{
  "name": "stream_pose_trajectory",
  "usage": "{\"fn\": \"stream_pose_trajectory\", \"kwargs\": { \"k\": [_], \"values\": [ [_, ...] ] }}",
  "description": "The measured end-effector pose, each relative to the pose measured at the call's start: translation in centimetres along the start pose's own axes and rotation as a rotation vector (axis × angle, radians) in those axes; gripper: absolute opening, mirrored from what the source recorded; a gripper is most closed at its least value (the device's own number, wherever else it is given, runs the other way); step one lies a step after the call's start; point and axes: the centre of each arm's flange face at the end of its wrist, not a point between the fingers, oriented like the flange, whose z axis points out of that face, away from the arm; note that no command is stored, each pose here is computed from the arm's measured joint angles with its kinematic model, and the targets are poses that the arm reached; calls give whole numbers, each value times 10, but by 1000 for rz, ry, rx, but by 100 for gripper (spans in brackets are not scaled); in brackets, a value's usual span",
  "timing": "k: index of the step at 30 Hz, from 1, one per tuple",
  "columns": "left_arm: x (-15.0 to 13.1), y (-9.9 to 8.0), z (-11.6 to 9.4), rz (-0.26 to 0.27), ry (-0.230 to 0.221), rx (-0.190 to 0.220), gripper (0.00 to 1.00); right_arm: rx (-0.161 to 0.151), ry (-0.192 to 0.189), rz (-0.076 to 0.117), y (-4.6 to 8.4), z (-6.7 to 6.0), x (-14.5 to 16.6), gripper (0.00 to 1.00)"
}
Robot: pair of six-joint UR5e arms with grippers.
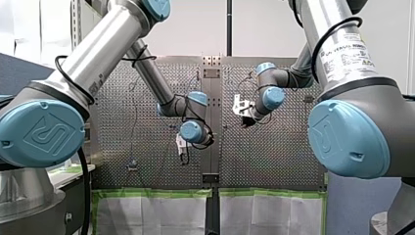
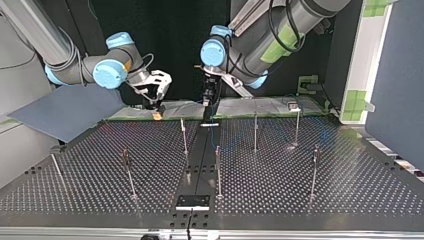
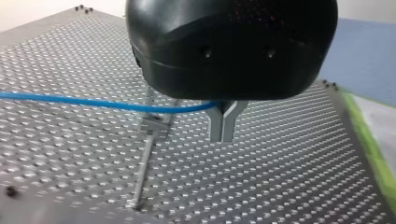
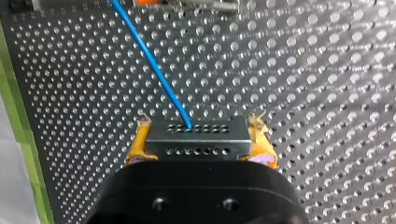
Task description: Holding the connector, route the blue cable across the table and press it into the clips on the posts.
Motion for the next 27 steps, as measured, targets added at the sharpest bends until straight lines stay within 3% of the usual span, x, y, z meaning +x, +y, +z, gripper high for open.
{"fn": "stream_pose_trajectory", "kwargs": {
  "k": [10, 23, 27],
  "values": [
    [-13, -8, 18, -22, -19, 17, 0, -15, -19, 7, 12, 7, -11, 0],
    [-54, -12, 50, -41, -65, 25, 0, -4, 20, 22, 28, 15, -8, 0],
    [-53, -10, 63, -37, -54, 25, 0, -3, 28, 28, 33, 17, -6, 0]
  ]
}}
